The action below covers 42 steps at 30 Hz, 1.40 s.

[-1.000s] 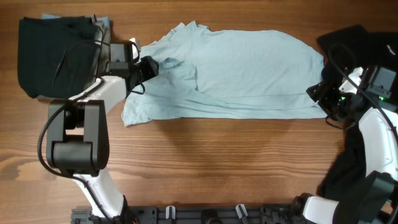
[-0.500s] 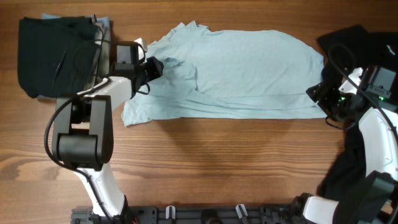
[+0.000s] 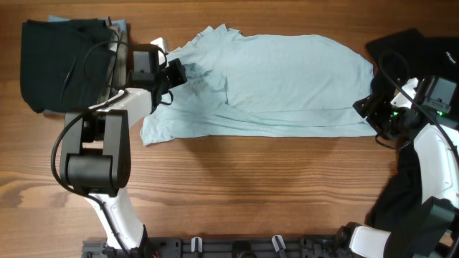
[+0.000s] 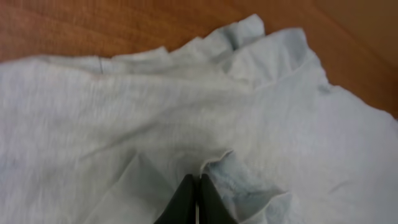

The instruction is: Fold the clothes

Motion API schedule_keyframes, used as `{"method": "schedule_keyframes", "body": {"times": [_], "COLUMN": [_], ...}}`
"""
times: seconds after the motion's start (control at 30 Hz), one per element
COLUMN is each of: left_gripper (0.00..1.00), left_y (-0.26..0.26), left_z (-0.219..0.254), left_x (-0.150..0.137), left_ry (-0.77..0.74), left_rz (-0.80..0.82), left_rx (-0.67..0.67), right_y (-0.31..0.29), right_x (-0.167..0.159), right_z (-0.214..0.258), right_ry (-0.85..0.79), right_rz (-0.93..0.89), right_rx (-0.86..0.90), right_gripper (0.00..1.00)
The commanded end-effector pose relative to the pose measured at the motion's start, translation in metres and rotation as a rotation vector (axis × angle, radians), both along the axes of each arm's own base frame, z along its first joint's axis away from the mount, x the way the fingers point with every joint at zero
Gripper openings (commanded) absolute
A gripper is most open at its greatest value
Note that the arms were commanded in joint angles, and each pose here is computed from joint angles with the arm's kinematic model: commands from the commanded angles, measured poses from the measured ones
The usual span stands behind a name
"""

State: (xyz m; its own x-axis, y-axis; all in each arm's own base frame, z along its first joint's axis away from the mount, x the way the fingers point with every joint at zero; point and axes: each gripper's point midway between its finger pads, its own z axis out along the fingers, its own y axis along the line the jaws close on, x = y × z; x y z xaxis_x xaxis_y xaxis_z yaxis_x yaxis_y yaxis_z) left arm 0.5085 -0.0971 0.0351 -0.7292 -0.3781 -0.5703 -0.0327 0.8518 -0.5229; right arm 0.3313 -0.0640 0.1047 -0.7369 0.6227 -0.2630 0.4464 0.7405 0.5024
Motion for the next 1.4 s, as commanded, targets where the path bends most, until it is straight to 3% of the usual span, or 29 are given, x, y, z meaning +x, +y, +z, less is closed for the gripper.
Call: {"method": "schedule_keyframes", "body": {"times": [0.0, 0.13, 0.27, 0.33, 0.37, 0.4, 0.47, 0.63, 0.9, 1.2, 1.37], "left_gripper": [0.04, 0.05, 0.17, 0.3, 0.31, 0.27, 0.04, 0.04, 0.04, 0.04, 0.04], "left_y": [0.001, 0.002, -0.001, -0.003, -0.002, 0.0, 0.003, 0.004, 0.004, 0.002, -0.003], "left_z": [0.008, 0.022, 0.024, 0.021, 0.019, 0.017, 0.01, -0.009, -0.03, 0.009, 0.033], "left_x": [0.011, 0.021, 0.021, 0.013, 0.008, 0.003, -0.011, -0.028, -0.026, 0.021, 0.031], "left_ry": [-0.03, -0.093, -0.095, -0.052, -0.025, 0.0, 0.058, 0.146, 0.162, -0.098, -0.141], "left_rz": [0.045, 0.065, 0.054, 0.039, 0.041, 0.033, 0.012, -0.013, -0.012, 0.022, 0.004], "left_rx": [-0.046, -0.064, -0.081, -0.086, -0.081, -0.066, -0.019, 0.015, 0.018, -0.024, -0.112], "right_y": [-0.002, -0.006, -0.006, -0.006, -0.006, -0.005, -0.005, -0.006, -0.006, -0.007, -0.011], "right_x": [0.003, 0.002, 0.003, 0.002, 0.001, 0.001, 0.001, 0.002, 0.001, 0.003, 0.0], "right_z": [0.002, 0.001, 0.001, 0.001, 0.0, 0.0, 0.0, 0.001, 0.0, 0.001, -0.002], "right_ry": [-0.009, 0.0, -0.002, 0.001, 0.004, 0.006, 0.006, 0.0, 0.004, -0.005, 0.017], "right_rz": [0.012, 0.002, 0.003, 0.004, 0.005, 0.005, 0.005, 0.004, 0.003, 0.001, -0.008], "right_rx": [-0.024, -0.043, -0.044, -0.043, -0.043, -0.042, -0.041, -0.044, -0.041, -0.05, -0.072], "right_gripper": [0.61, 0.61, 0.61, 0.61, 0.61, 0.61, 0.61, 0.62, 0.61, 0.61, 0.61]}}
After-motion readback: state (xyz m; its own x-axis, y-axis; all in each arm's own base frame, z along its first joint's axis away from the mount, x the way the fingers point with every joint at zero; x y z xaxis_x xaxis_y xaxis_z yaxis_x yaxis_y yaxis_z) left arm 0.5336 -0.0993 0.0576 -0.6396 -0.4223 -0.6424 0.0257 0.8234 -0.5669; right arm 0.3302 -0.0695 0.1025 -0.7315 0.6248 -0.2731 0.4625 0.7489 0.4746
